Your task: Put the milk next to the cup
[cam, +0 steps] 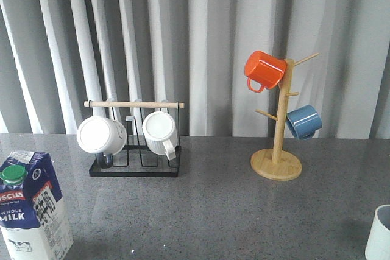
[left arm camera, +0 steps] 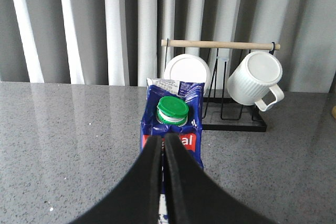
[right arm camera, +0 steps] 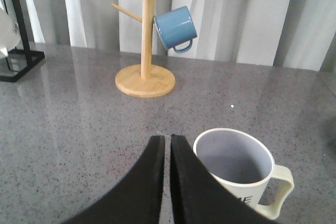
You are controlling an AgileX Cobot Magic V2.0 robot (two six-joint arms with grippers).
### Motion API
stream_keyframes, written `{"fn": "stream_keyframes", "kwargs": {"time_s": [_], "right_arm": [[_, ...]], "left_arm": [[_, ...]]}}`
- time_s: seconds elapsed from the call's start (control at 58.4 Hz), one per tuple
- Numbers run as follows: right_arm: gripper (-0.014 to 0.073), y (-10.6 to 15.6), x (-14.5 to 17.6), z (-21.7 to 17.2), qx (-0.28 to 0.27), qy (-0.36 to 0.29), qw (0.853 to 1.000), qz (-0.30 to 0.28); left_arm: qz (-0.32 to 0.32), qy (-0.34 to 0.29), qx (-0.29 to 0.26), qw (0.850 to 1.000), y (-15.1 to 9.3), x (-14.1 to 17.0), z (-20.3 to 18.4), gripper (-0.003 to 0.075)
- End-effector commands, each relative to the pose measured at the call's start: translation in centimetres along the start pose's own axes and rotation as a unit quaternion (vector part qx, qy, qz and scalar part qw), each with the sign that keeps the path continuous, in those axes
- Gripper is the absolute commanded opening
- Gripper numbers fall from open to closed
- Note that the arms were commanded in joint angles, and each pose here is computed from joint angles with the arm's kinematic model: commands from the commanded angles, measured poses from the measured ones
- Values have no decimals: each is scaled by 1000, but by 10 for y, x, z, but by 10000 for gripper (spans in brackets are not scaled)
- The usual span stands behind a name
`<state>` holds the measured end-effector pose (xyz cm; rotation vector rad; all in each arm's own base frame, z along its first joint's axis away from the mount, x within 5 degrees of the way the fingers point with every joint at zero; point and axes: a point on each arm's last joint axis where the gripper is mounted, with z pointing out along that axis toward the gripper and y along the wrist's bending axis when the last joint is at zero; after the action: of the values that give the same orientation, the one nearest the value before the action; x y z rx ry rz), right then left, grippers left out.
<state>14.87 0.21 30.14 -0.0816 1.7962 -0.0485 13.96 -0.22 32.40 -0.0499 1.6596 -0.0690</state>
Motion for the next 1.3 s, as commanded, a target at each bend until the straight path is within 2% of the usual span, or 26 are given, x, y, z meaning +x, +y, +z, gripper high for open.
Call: {"fn": "stream_keyframes", "kwargs": {"time_s": [0.0, 0.137, 0.223, 0.325, 0.394, 0.548, 0.719, 0.959, 1.284], "right_arm": [[118, -1, -15, -1, 4, -35, 999, -19], [272, -2, -14, -1, 5, -32, 999, -33], [374, -3, -13, -1, 12, -25, 998, -50], [442, -17, -10, -1, 55, -9, 998, -22], [448, -27, -10, -3, 87, -12, 996, 18], [447, -31, -4, 13, 90, 15, 996, -12], [447, -50, 10, 32, 130, 50, 989, 50], [447, -68, 30, 54, 155, 98, 981, 67], [447, -73, 43, 76, 138, 109, 984, 17]], "left_arm": [[-8, -76, 11, 997, -3, -23, -2, -6], [0, -88, 21, 996, -5, -25, 0, -6], [8, -76, 33, 997, -9, -22, 5, -4], [18, -62, 41, 997, -12, -18, 11, -3], [17, -57, 47, 997, -14, -16, 13, 1], [18, -53, 58, 997, -18, -15, 15, 4], [18, -52, 70, 996, -22, -15, 14, 4], [18, -51, 74, 996, -23, -15, 14, 4], [18, -51, 74, 996, -23, -14, 14, 4]]}}
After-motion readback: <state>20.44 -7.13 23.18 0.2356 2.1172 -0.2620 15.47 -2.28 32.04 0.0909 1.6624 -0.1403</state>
